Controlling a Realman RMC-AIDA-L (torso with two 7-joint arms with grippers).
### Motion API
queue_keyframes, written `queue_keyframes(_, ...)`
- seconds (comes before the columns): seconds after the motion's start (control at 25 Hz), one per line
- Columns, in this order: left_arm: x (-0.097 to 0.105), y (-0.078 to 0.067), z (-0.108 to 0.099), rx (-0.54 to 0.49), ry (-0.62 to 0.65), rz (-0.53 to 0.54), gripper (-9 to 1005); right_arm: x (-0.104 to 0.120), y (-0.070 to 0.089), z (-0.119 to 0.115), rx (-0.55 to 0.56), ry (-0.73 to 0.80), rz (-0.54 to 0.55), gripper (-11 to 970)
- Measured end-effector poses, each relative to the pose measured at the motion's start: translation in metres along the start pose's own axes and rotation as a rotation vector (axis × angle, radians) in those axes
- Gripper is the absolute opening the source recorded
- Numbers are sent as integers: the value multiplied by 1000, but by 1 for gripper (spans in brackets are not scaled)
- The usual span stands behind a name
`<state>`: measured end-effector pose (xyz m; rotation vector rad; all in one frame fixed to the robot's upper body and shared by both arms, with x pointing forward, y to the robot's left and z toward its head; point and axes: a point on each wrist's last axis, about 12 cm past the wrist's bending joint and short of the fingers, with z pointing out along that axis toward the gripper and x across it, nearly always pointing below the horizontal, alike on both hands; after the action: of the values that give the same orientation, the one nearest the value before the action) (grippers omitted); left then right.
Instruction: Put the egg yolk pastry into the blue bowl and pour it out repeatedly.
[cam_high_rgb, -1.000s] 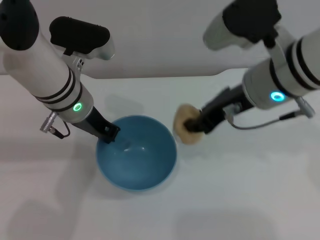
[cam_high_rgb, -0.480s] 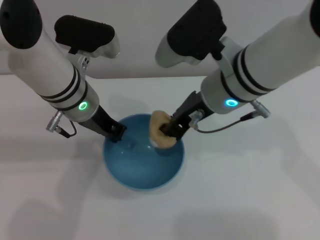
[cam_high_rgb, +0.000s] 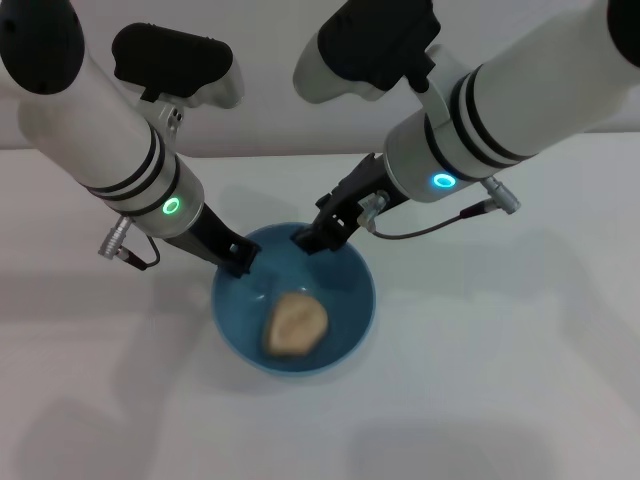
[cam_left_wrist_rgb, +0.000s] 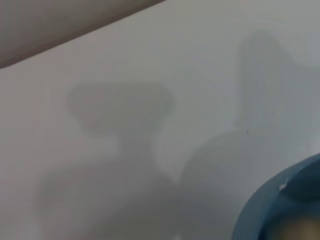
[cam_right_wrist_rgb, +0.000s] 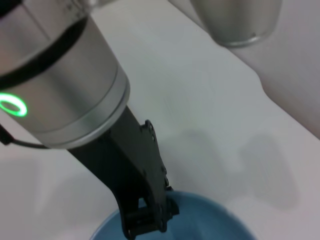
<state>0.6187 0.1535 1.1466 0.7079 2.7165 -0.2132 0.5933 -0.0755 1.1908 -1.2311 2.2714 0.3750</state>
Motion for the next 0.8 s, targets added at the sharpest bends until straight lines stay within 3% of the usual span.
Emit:
queue_keyframes(0.2, -1, 2, 1, -4, -28, -6, 23, 0, -8, -13, 47, -3, 61, 444)
queue_keyframes(0.4, -4, 5, 3, -19, -126, -1, 19, 20, -47, -41, 219, -31, 228, 439)
queue_keyframes(0.68, -2, -1, 13, -62, -381, 61, 20, 94, -103, -76, 346, -116, 570, 440)
queue_keyframes(0.76, 1, -5, 18, -73, -484, 82, 20, 129, -117, -79, 354, -140, 703, 440)
queue_keyframes(0.8, 4, -8, 21, -86, -605, 99, 20, 138, -119, -79, 342, -148, 735, 440)
